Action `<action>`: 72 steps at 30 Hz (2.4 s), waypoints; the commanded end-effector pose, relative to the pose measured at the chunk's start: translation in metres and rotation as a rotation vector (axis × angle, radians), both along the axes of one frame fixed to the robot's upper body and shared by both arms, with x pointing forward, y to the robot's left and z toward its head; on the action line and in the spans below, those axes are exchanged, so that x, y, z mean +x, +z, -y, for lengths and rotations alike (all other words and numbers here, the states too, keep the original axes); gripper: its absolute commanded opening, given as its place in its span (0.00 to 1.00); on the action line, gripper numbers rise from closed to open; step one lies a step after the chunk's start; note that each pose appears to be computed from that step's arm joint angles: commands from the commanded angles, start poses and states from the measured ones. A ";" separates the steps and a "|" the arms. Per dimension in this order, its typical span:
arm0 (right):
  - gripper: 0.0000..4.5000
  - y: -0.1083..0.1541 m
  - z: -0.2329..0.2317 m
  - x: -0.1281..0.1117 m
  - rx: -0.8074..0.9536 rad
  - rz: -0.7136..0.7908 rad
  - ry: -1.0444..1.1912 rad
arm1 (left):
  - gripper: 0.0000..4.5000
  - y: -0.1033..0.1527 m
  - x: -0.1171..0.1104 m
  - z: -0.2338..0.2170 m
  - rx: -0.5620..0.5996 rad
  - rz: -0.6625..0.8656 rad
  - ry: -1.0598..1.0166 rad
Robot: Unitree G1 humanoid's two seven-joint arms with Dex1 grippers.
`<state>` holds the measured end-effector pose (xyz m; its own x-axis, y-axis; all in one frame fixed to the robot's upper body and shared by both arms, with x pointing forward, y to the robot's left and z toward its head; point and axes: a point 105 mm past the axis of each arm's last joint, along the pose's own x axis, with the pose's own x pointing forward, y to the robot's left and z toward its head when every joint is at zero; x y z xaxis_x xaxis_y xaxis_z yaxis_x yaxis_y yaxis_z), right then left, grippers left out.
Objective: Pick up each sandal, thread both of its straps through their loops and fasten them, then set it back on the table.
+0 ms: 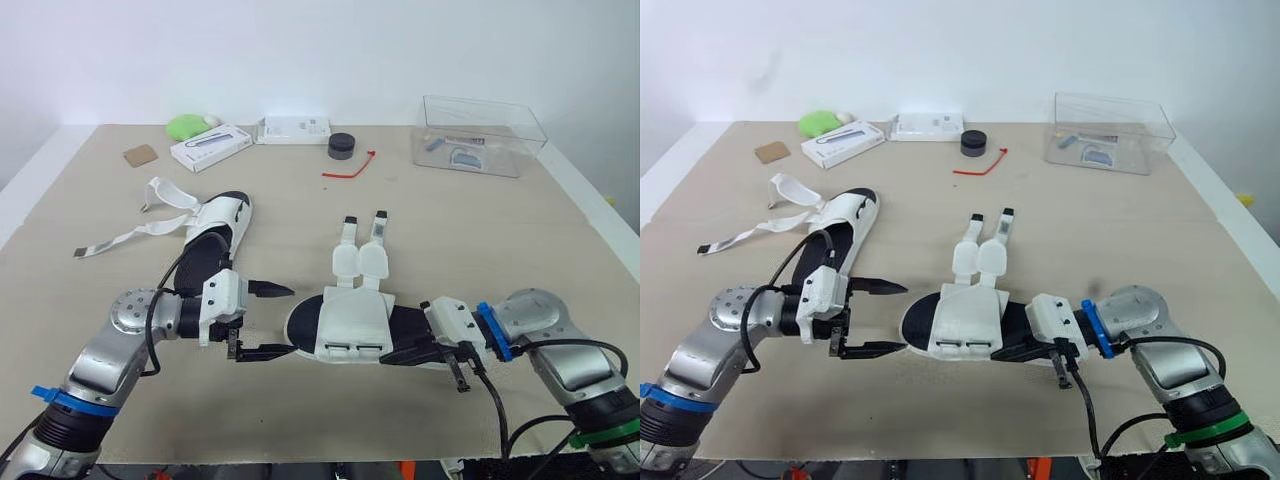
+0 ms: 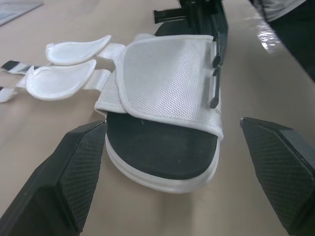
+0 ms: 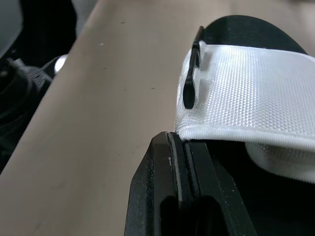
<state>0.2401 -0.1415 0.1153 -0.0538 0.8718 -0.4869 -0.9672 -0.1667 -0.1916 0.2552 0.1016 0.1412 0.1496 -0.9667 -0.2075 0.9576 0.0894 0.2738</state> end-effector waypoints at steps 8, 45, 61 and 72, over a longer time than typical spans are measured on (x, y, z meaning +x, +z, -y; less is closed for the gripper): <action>0.00 0.005 0.003 0.010 -0.023 0.013 0.072 | 1.00 0.010 -0.014 0.006 -0.019 0.000 -0.044; 0.32 0.000 0.001 0.014 0.007 -0.038 0.003 | 1.00 0.005 -0.002 0.006 -0.005 0.003 -0.009; 0.70 0.072 0.024 0.045 0.272 -0.366 -0.421 | 0.56 -0.001 0.004 0.008 0.012 -0.001 -0.038; 0.70 0.059 0.013 0.109 0.296 -0.544 -0.792 | 0.01 -0.013 0.012 0.009 0.104 0.038 -0.075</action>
